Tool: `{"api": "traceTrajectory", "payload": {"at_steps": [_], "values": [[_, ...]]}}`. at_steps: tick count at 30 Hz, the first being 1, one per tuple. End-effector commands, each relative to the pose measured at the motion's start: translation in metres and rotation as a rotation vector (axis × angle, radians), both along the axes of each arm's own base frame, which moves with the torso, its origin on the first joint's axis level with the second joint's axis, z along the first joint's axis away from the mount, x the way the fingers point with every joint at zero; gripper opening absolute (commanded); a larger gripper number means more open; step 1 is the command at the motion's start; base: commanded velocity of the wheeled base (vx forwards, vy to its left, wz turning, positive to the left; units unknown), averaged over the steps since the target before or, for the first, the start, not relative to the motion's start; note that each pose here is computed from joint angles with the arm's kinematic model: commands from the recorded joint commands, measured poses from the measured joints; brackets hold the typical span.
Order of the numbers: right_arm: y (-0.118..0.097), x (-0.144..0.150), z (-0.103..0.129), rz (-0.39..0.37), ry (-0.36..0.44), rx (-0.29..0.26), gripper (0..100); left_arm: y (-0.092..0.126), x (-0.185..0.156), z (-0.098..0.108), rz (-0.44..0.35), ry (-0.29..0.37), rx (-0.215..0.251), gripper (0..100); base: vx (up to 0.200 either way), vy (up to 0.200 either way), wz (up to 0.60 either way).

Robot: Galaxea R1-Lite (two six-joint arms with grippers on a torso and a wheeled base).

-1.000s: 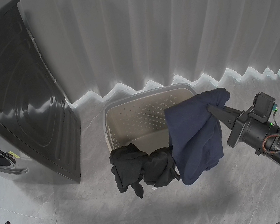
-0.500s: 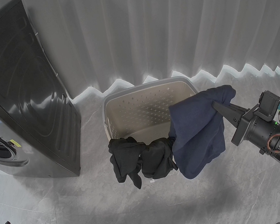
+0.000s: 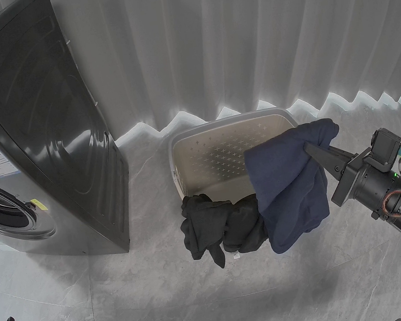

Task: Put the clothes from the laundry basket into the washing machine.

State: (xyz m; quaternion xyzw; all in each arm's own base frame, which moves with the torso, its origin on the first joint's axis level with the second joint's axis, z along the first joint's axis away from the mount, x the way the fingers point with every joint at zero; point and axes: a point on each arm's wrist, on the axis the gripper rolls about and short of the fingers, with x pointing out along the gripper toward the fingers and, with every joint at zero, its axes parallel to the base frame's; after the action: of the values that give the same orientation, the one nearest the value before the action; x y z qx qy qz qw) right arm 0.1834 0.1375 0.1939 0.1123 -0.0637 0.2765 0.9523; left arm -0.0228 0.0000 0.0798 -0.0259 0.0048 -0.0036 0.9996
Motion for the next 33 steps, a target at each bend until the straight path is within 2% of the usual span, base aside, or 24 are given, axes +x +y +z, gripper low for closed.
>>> {"api": "traceTrajectory", "payload": {"at_steps": [1, 28, 33], "values": [[0.0001, 0.0012, -0.0009, 0.001, 0.003, 0.000, 0, 0.0000, -0.0002, -0.0049, 0.000, -0.002, 0.000, 100, 0.000, 0.200, 0.00], [0.0008, 0.0021, 0.0002, 0.003, 0.000, 0.006, 0, 0.0001, -0.0002, -0.0049, 0.003, -0.002, -0.002, 100, 0.000, 0.200, 0.00], [0.0009, 0.0023, 0.0006, 0.002, -0.001, 0.007, 0, 0.0001, -0.0002, -0.0049, 0.003, -0.002, -0.002, 100, -0.080, 0.000, 0.00]]}}
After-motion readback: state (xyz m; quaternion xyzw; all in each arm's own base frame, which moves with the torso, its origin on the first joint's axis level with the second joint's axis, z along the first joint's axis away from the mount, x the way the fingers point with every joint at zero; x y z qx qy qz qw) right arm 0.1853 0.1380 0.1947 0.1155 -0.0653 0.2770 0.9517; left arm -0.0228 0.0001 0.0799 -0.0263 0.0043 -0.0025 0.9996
